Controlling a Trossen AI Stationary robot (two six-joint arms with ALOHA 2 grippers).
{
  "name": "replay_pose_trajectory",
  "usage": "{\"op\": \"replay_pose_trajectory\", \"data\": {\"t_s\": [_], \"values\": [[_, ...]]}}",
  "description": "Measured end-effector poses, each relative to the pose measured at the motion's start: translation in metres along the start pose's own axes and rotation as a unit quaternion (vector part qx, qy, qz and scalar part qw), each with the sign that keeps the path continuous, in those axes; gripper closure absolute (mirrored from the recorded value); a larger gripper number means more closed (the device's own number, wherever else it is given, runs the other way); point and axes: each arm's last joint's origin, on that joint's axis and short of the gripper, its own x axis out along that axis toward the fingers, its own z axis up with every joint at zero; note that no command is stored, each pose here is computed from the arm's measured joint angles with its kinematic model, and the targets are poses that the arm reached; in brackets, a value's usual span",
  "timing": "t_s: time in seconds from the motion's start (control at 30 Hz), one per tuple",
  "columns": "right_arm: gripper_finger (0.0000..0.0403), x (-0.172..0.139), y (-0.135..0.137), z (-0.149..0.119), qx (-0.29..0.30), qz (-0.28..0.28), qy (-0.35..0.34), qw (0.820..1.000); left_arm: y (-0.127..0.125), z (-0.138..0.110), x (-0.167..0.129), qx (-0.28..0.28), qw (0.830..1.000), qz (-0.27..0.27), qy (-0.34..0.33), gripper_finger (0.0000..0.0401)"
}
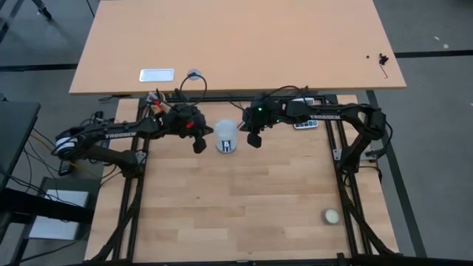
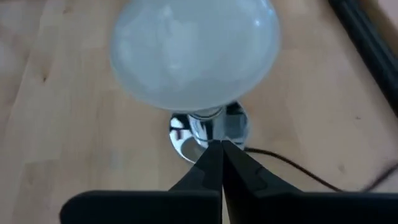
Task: Screw lightbulb
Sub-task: Remove the white lightbulb from the silver lamp
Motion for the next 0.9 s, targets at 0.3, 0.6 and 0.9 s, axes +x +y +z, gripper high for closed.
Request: {"op": "replay_pose_trajectory", "data": {"t_s": [0.3,0.6,0.9], "values": [[0.0391,0.006,0.0,0.005,0.002,0.007,-0.024,1.0,0.001,0.001,0.005,0.002,1.0,0.001,-0.01,0.0401],[0.0393,0.002,-0.001,0.012,-0.002,0.011,-0.028,1.0,0.001,0.002,0.005,0.002,1.0,0.002,-0.012,0.0401],[0.0393,0.002,-0.002,0.012,-0.002,0.011,-0.028,1.0,0.001,0.002,0.005,0.002,1.0,0.002,-0.015,0.0401]]}}
